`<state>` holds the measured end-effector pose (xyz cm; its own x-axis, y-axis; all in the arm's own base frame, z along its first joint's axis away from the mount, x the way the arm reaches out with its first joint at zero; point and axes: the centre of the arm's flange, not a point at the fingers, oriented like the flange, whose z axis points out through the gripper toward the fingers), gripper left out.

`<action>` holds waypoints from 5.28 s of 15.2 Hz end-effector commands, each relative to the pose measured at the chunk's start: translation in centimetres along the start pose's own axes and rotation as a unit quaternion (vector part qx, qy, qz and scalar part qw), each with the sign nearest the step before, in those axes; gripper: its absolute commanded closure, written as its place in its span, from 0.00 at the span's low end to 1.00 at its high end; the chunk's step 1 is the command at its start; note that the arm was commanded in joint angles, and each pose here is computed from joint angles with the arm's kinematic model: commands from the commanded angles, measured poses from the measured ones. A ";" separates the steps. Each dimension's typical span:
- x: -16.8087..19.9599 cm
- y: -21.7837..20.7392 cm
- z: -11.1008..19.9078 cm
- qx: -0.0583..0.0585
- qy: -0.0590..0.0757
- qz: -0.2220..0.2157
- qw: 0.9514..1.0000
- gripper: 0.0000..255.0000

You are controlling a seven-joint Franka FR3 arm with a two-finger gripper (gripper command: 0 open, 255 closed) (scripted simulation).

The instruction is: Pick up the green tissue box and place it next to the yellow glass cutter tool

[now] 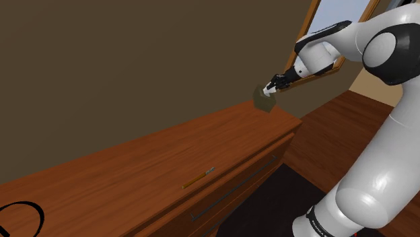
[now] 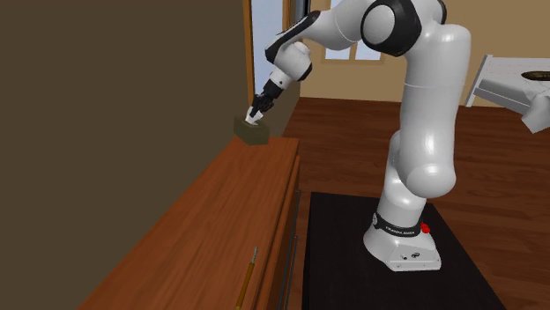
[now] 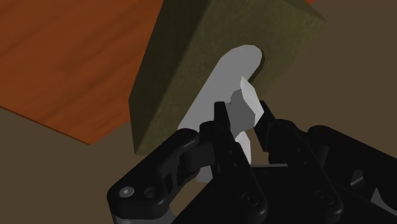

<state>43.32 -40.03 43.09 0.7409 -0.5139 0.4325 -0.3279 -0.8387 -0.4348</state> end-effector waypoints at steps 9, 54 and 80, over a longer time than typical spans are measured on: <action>2.2 -2.3 -4.1 0.000 0.000 0.000 1.000 1.00; -12.5 -37.3 -4.1 0.000 0.000 0.000 1.000 1.00; -29.7 -66.3 2.2 0.000 0.000 0.000 1.000 1.00</action>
<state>44.53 29.92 57.32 0.7420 -0.5123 0.4324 -0.3264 -0.8395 -0.4344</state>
